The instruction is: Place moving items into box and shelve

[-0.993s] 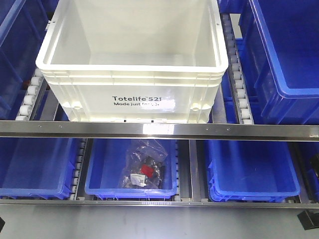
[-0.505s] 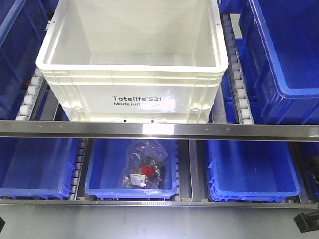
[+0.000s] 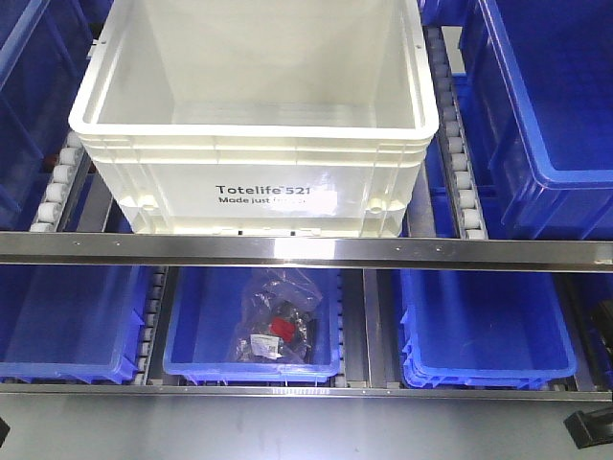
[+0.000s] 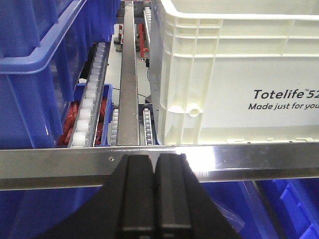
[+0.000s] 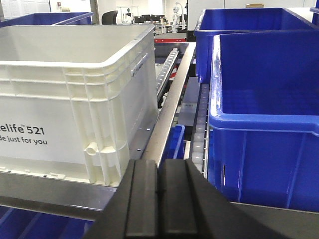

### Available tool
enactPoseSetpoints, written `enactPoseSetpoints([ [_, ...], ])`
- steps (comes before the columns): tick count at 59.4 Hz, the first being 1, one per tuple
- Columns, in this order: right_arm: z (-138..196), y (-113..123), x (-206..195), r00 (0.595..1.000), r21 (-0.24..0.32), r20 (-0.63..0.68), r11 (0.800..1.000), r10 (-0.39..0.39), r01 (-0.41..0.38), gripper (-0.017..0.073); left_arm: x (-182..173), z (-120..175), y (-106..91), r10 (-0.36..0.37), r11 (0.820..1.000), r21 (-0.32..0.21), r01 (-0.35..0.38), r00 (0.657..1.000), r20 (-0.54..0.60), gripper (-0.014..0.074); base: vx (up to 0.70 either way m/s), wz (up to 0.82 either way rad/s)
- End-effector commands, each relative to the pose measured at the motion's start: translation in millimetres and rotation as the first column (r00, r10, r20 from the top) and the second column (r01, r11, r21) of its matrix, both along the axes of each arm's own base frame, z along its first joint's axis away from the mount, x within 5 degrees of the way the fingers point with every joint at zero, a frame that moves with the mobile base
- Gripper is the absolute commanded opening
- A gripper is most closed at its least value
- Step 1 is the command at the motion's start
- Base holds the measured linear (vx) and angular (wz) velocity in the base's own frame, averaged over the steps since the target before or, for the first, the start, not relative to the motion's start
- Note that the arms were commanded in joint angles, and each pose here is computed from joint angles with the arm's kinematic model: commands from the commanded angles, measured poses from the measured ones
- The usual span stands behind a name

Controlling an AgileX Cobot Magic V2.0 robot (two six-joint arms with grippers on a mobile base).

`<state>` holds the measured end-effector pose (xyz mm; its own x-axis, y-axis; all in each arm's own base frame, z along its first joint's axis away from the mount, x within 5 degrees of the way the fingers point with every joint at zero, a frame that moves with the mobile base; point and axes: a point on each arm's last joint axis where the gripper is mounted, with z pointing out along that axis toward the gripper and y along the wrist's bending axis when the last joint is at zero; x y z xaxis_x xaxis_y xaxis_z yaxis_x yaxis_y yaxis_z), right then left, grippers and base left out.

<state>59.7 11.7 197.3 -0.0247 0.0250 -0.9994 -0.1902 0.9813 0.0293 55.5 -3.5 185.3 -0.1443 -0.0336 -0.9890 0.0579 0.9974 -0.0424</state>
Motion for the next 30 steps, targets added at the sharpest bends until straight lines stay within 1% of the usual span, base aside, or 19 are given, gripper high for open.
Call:
enactPoseSetpoints([
  [1,5.2,-0.6,0.8,0.997,0.003,0.072,1.0,-0.01,0.01,-0.0008,-0.6,11.1,-0.1,0.001,1.0,-0.016,0.001,0.995,0.103,-0.0006,0.0,0.0],
  [30,5.3,-0.8,0.7,0.997,0.001,0.073,1.0,-0.013,0.013,-0.0008,-0.6,11.1,-0.1,0.001,1.0,-0.016,0.001,0.995,0.103,-0.0006,0.0,0.0],
])
